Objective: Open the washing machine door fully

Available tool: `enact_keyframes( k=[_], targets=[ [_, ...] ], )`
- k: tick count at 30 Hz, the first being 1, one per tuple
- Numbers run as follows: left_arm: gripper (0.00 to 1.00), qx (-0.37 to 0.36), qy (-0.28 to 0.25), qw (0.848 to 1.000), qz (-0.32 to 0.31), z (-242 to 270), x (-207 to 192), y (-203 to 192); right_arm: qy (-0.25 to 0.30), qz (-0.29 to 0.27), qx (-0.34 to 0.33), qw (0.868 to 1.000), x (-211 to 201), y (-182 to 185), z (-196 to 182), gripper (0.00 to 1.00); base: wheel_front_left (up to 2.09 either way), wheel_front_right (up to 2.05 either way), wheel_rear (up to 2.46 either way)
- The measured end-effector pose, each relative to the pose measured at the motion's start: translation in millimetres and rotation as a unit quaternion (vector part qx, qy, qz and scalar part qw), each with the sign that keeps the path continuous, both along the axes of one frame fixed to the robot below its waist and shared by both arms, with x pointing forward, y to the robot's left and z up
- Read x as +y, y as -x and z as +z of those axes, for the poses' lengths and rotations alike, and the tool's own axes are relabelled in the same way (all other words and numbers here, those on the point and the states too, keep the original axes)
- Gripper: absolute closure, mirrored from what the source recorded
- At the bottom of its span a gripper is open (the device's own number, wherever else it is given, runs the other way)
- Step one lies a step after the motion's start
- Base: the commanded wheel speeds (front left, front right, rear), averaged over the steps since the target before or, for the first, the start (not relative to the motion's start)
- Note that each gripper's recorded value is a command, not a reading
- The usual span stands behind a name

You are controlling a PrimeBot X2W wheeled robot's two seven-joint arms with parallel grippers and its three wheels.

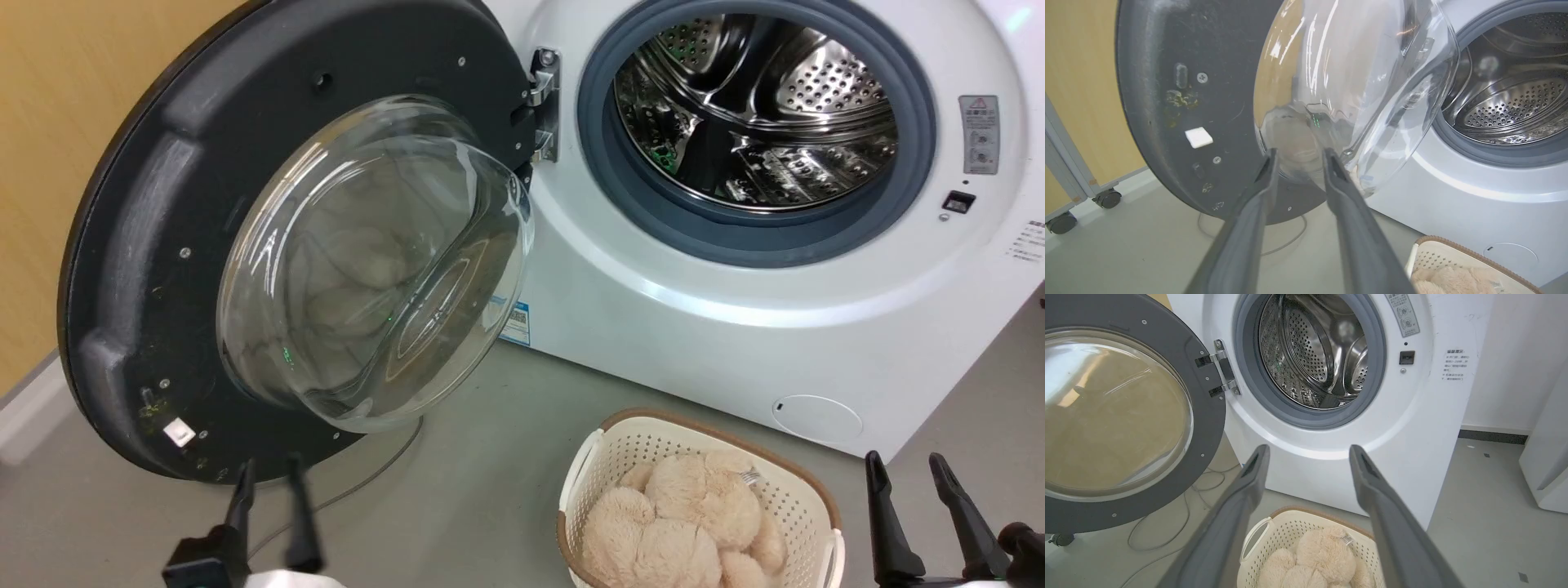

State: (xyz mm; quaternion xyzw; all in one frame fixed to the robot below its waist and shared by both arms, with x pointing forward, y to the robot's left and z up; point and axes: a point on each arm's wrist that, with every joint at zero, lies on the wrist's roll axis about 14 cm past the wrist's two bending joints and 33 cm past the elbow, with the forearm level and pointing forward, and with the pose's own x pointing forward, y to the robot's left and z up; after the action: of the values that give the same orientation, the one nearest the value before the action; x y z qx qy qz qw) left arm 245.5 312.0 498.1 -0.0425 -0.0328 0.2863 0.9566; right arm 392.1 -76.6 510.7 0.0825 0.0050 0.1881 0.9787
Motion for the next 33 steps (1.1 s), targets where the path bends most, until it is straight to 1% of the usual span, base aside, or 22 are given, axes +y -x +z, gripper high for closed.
enact_keyframes(
  k=[6,11,17,21,27,33],
  targets=[
    [0.0,-0.007,0.01,0.999,-0.032,0.7,-21.0,-10.6,0.001,-0.004,-0.004,1.0,-3.3,5.8,2.9,0.0,0.0,0.0,0.0],
    [0.0,-0.017,0.005,0.996,-0.09,6.5,-48.0,-29.9,0.018,-0.02,-0.016,1.0,-15.3,12.4,9.7,0.0,0.0,0.0,0.0],
    [0.0,-0.011,-0.017,0.985,-0.171,9.9,-83.0,-55.4,0.041,-0.061,-0.026,0.997,-44.6,23.8,15.8,0.0,0.0,0.0,0.0],
    [0.0,-0.003,-0.019,0.976,-0.216,8.7,-103.1,-70.5,0.052,-0.091,-0.018,0.994,-66.1,36.9,14.3,0.0,0.0,0.0,0.0],
    [0.0,0.007,-0.02,0.964,-0.266,5.4,-131.4,-84.7,0.057,-0.133,-0.013,0.989,-93.5,55.4,14.1,0.0,0.0,0.0,0.0],
    [0.0,0.016,-0.014,0.958,-0.288,0.4,-145.8,-92.3,0.055,-0.157,-0.01,0.986,-107.9,69.2,12.9,0.0,0.0,0.0,0.0]
  ],
)
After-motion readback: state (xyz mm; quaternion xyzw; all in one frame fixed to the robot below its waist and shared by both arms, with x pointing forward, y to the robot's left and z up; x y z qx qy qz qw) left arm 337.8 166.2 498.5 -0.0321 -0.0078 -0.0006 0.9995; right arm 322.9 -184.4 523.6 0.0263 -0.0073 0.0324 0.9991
